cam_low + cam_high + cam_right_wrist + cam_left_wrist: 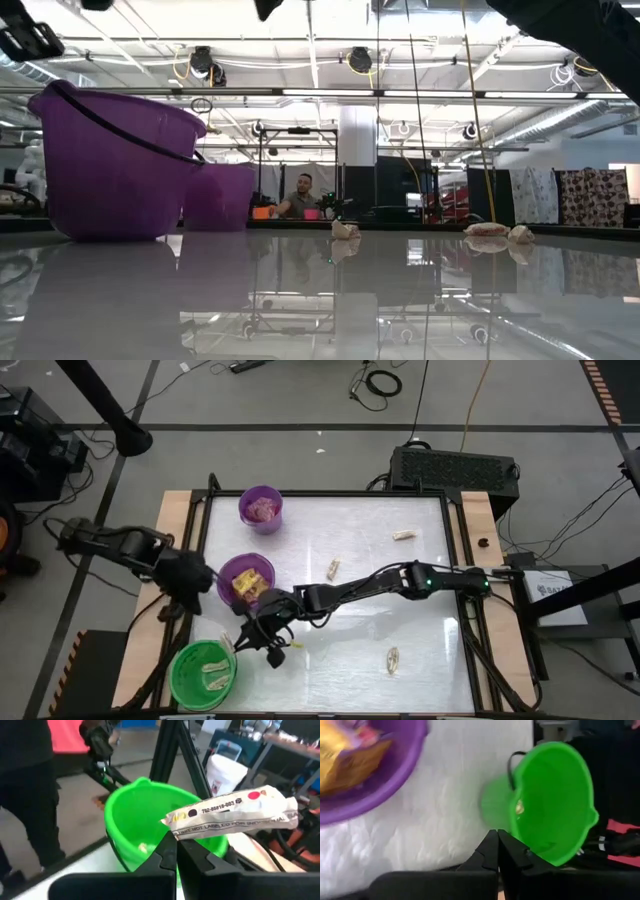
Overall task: Sort candy by brand, put in halloween buckets
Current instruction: Put the white candy into the green bucket
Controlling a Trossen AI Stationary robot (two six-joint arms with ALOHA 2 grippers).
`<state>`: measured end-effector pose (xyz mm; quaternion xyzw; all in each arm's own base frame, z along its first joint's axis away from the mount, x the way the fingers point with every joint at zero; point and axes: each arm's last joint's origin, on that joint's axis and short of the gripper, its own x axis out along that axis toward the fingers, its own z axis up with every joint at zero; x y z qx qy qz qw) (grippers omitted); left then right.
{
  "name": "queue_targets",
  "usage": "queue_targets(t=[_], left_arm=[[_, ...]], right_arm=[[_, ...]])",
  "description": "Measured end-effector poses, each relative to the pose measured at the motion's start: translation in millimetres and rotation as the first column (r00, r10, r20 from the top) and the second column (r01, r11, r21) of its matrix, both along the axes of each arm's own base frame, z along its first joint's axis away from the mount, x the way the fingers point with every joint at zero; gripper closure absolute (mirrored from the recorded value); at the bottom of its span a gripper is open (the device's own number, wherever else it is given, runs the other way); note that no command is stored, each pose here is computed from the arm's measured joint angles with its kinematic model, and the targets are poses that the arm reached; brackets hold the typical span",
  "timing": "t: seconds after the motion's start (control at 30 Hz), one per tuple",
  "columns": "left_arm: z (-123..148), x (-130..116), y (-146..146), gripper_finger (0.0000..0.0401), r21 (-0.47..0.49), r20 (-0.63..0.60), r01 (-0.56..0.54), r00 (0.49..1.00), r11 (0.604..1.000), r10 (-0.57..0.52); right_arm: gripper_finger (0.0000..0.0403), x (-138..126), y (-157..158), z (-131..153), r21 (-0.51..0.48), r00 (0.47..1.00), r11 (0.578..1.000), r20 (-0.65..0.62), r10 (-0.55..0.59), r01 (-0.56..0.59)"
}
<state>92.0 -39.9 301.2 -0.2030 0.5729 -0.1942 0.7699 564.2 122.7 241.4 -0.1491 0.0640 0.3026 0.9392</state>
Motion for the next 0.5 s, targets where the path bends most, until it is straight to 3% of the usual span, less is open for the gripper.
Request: queue_targets(t=[0.2, 0.37, 0.5], left_arm=[[-3.9, 5.5, -24.7, 0.0400, 0.097, 0.001, 0.083, 0.996, 0.992, -0.084], [-9.9, 13.5, -49.3, 0.0400, 0.127, -0.012, 0.155, 0.988, 0.980, -0.155], [-14.0, 19.6, -64.2, 0.0395, 0.113, -0.034, 0.154, 0.988, 0.982, -0.151]], right_arm=[[0.0403, -8.8, -3.1, 10.7, -0.055, 0.998, 0.998, -0.065, 0.004, -0.008], [0.0403, -16.8, 2.3, 9.5, -0.073, 0.987, 0.997, -0.162, 0.018, -0.031], [0.0403, -22.3, 5.4, 13.9, -0.095, 0.982, 0.994, -0.188, 0.031, -0.049]])
